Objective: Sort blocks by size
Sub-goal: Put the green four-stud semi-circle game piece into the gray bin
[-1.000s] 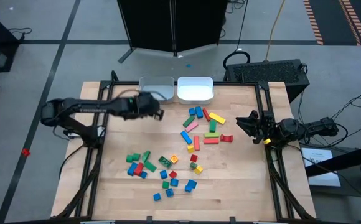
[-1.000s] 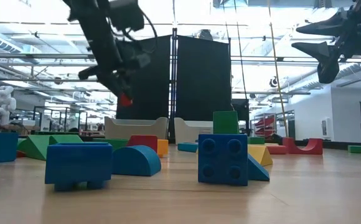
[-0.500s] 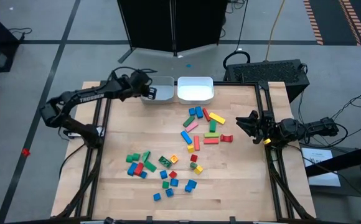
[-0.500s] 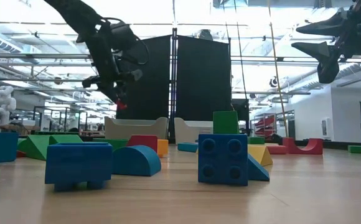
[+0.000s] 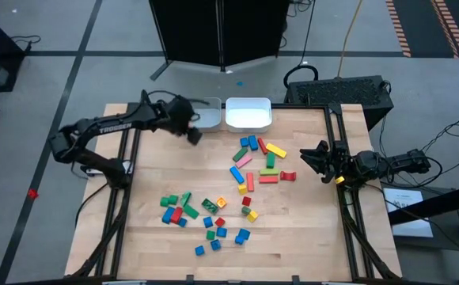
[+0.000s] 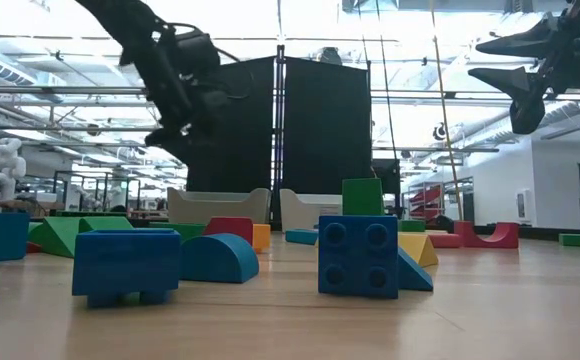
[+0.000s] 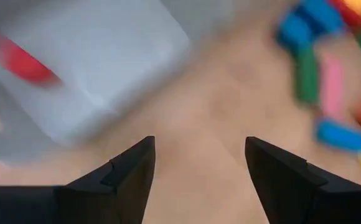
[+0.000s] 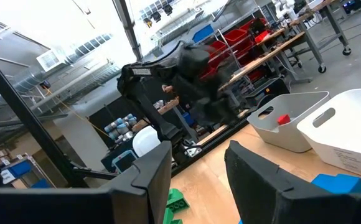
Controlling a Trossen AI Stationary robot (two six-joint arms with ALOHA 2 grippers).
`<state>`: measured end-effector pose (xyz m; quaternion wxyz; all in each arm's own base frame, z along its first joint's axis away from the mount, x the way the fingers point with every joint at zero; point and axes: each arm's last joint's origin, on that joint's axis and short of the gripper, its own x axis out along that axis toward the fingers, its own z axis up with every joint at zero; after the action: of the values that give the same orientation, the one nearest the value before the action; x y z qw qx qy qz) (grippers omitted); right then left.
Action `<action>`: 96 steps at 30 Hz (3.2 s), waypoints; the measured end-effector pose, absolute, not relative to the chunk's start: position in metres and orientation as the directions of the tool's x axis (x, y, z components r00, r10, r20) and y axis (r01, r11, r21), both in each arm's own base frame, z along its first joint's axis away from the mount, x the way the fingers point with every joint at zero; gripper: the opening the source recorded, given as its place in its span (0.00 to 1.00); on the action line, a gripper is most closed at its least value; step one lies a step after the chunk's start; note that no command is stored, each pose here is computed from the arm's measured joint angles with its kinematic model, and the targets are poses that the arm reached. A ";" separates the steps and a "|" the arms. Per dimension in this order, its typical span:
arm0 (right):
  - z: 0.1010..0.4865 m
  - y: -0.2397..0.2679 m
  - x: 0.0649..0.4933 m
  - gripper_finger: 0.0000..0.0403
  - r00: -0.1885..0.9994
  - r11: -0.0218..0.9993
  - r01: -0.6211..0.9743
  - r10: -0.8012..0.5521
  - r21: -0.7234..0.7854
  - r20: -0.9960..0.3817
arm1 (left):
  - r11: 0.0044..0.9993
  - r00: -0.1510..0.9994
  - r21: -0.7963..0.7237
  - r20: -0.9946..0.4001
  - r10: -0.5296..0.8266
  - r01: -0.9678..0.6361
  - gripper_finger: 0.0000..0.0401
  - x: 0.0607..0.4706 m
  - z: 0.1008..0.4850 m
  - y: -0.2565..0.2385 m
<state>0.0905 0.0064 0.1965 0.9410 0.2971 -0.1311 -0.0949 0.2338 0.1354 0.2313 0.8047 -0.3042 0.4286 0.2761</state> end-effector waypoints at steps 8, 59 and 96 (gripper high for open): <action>0.196 0.006 0.091 0.36 0.950 0.807 0.106 -0.256 0.581 0.181 | 0.668 0.318 -0.160 -0.941 0.119 -0.727 0.60 0.237 0.235 0.036; 0.194 0.006 0.091 0.36 0.953 0.747 0.087 -0.256 0.659 0.164 | 0.767 0.084 -0.030 -0.996 0.031 -0.641 0.20 0.270 0.155 -0.074; 0.189 0.007 0.092 0.36 0.960 0.776 0.131 -0.255 0.616 0.118 | 0.603 0.260 0.142 -0.808 0.529 -0.785 0.61 0.251 0.247 0.201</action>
<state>0.0918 0.0066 0.1889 0.9374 0.3181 -0.0979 -0.1029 0.2508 0.2012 0.2467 0.7802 -0.1457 0.4391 0.4209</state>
